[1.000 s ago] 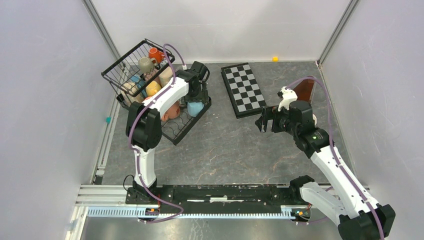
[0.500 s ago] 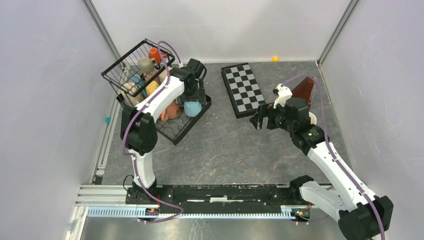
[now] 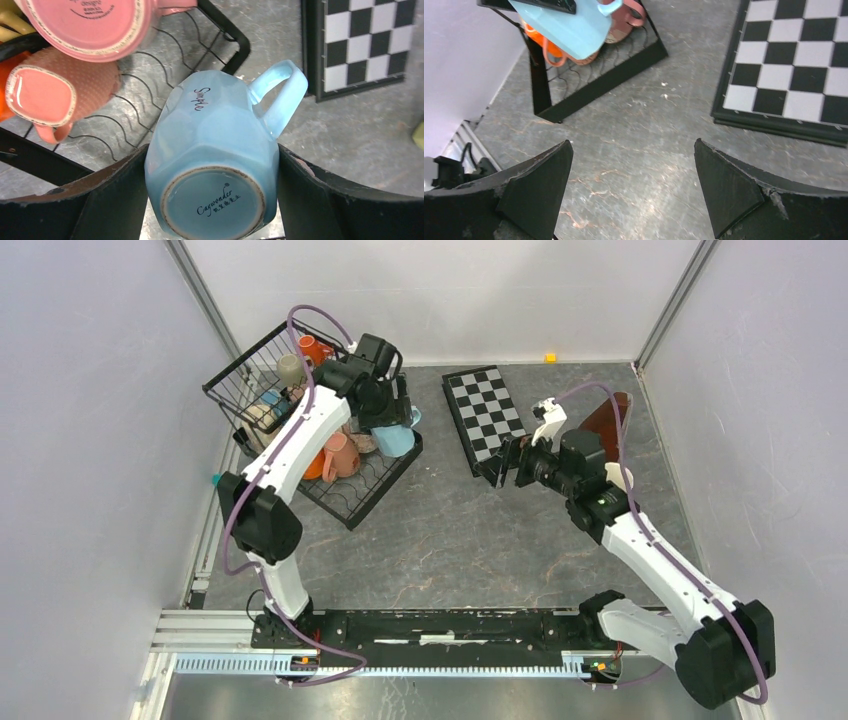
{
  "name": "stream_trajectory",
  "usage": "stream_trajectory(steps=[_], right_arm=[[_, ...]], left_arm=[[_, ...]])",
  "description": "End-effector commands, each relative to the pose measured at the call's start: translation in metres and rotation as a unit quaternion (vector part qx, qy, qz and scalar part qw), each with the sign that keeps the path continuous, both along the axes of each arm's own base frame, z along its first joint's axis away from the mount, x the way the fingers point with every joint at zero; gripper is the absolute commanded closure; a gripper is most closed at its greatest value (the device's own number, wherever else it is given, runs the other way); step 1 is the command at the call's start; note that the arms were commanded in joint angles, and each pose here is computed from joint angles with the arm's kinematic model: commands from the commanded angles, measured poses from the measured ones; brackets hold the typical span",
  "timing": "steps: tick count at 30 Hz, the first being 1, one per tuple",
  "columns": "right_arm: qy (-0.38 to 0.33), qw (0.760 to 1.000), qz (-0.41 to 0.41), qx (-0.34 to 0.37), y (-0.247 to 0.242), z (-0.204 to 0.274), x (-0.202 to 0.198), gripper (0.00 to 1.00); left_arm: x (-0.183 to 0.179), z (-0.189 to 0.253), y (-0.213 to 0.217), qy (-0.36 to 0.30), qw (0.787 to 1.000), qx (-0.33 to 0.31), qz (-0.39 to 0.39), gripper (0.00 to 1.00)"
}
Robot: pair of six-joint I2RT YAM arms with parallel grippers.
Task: Unload the cups from the dish rack
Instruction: Unload the cup from the dish rack.
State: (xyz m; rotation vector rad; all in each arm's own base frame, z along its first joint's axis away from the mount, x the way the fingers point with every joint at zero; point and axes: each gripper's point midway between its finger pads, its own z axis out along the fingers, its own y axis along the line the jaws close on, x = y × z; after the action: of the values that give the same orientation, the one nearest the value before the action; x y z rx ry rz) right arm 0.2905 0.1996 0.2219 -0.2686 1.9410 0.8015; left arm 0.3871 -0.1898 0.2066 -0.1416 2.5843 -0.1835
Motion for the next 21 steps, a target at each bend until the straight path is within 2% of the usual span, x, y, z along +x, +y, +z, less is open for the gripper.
stream_trajectory(steps=[1, 8, 16, 21], right_arm=[[-0.052, 0.995, 0.048, 0.074, 0.029, 0.035, 0.005, 0.02], [-0.074, 0.981, 0.090, 0.154, 0.048, 0.062, 0.000, 0.02], [-0.094, 0.961, 0.133, 0.226, 0.060, 0.093, -0.009, 0.02], [-0.096, 0.948, 0.157, 0.259, 0.066, 0.108, -0.016, 0.02]], left_arm=[[-0.012, 0.077, -0.021, -0.068, 0.992, -0.104, -0.030, 0.98], [-0.043, 0.117, -0.049, -0.077, 0.969, -0.225, -0.070, 0.98], [-0.074, 0.160, -0.079, -0.103, 0.919, -0.358, -0.131, 0.98], [-0.084, 0.168, -0.092, -0.104, 0.888, -0.422, -0.151, 0.98]])
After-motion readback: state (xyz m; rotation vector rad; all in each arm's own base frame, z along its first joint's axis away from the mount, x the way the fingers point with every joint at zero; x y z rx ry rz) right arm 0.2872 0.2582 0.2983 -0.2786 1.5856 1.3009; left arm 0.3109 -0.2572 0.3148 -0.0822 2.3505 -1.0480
